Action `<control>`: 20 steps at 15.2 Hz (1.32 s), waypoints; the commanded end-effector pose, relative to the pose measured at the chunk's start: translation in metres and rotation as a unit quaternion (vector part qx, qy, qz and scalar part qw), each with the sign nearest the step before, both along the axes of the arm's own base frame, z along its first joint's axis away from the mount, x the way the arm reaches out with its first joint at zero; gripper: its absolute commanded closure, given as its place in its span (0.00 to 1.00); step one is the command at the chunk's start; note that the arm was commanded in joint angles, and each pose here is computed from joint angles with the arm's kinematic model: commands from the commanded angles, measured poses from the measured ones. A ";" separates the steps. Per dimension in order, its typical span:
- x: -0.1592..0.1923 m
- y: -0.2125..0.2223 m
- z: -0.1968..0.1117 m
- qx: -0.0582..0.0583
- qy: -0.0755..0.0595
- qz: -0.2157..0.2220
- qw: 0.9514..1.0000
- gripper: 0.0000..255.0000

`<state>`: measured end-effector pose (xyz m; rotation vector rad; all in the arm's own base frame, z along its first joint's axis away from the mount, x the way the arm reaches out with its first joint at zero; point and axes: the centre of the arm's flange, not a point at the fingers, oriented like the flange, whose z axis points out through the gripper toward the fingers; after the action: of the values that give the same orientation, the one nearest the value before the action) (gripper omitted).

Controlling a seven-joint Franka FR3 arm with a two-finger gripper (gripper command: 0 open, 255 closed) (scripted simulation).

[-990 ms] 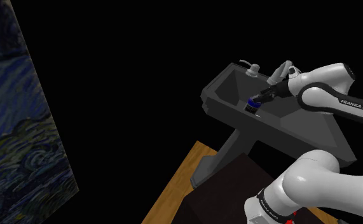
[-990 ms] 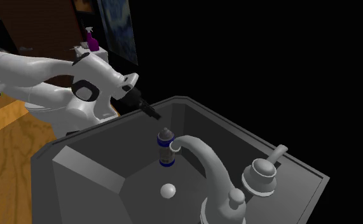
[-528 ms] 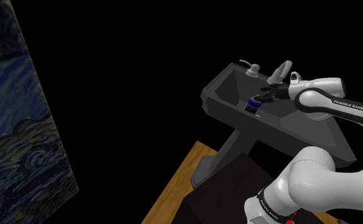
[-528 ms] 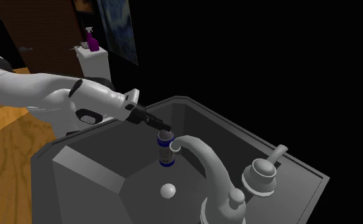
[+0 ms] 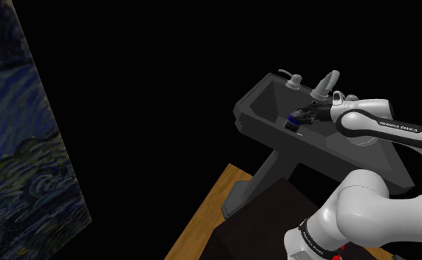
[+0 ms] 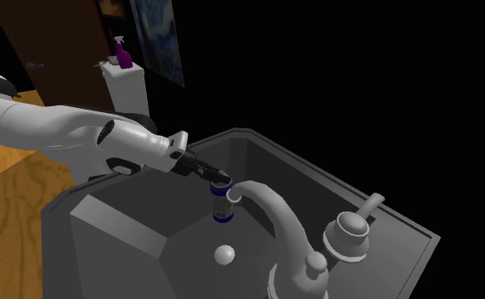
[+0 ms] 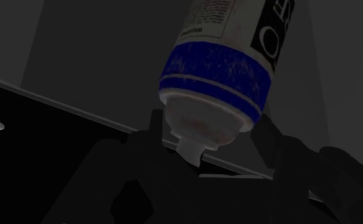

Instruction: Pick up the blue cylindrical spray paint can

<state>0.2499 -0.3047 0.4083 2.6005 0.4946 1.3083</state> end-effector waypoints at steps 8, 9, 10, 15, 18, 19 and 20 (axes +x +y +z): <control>0.001 0.000 -0.002 0.000 0.000 0.000 1.000 1.00; 0.000 0.000 0.000 0.000 0.000 0.000 1.000 1.00; 0.000 0.000 0.005 0.000 0.000 0.000 1.000 1.00; 0.000 0.000 0.031 0.000 0.000 0.000 1.000 1.00; 0.000 0.000 0.047 0.000 0.000 0.000 1.000 1.00; 0.000 0.000 0.052 0.000 0.000 0.000 1.000 1.00; 0.000 0.000 0.058 0.000 0.000 0.000 1.000 1.00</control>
<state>0.2503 -0.3053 0.4609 2.6015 0.4951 1.3076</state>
